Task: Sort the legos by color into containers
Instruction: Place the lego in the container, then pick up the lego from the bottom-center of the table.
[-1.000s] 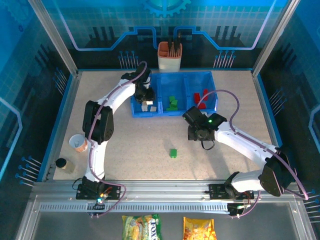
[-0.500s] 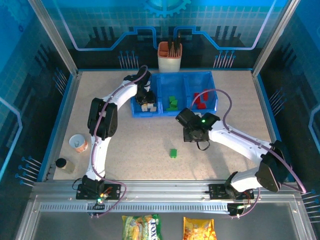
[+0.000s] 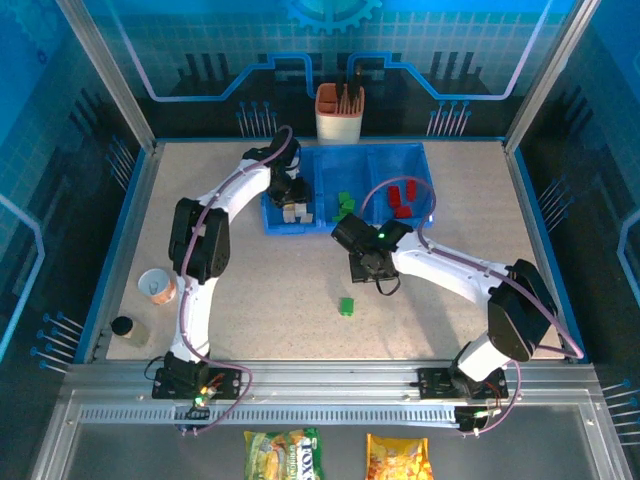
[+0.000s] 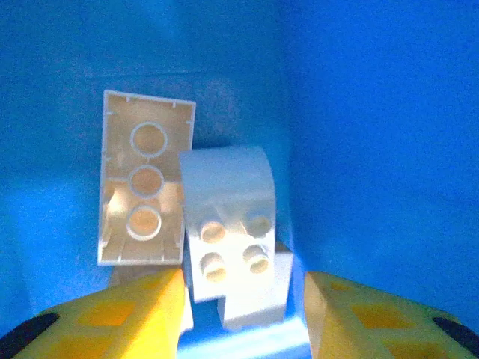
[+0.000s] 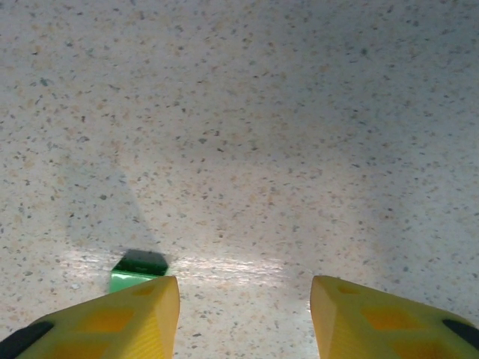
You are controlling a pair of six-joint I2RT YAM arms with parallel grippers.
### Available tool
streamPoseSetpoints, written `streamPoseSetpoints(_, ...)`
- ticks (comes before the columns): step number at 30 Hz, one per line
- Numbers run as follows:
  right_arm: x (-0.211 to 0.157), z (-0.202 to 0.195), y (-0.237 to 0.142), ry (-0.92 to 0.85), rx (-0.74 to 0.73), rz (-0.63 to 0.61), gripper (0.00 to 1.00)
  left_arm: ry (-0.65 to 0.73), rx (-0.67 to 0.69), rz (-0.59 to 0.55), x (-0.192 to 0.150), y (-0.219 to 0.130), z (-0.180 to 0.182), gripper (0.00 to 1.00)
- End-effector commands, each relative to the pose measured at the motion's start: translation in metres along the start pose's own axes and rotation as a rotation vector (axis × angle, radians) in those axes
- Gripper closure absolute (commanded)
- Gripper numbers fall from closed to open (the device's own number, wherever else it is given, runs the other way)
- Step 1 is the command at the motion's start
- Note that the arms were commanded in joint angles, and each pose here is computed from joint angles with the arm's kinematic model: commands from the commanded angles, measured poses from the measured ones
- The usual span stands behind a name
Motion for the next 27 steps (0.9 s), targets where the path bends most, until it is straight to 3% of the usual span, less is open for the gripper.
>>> streamPoseSetpoints(1,0.002,0.017,0.002,-0.019,0.049,0.012,0.49,0.009,-0.043,-0.043,-0.001,-0.038,-0.005,0.53)
streamPoseSetpoints(9,-0.005,0.045,0.019,-0.041,0.082,0.063,0.51,0.043,-0.023,-0.072,-0.024,-0.087,0.009,0.53)
streamPoseSetpoints(16,-0.019,0.054,0.034,0.054,0.073,0.11,0.47,0.041,-0.012,-0.101,-0.045,-0.132,0.036,0.53)
streamPoseSetpoints(27,-0.046,0.063,0.051,0.069,0.062,0.179,0.45,0.102,0.121,-0.161,-0.074,-0.162,0.074,0.52)
Point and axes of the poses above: each hand's point on the last joint's axis, 136 mm out from that joint toward the fingers, its own y axis out along the fingers, its own z axis along the line the jaws close on, x = y × z, the point moved 7 cm from there along -y, back along the fingers, and after that the axes turned 7 degrees about -y, right-handed, at the moved point
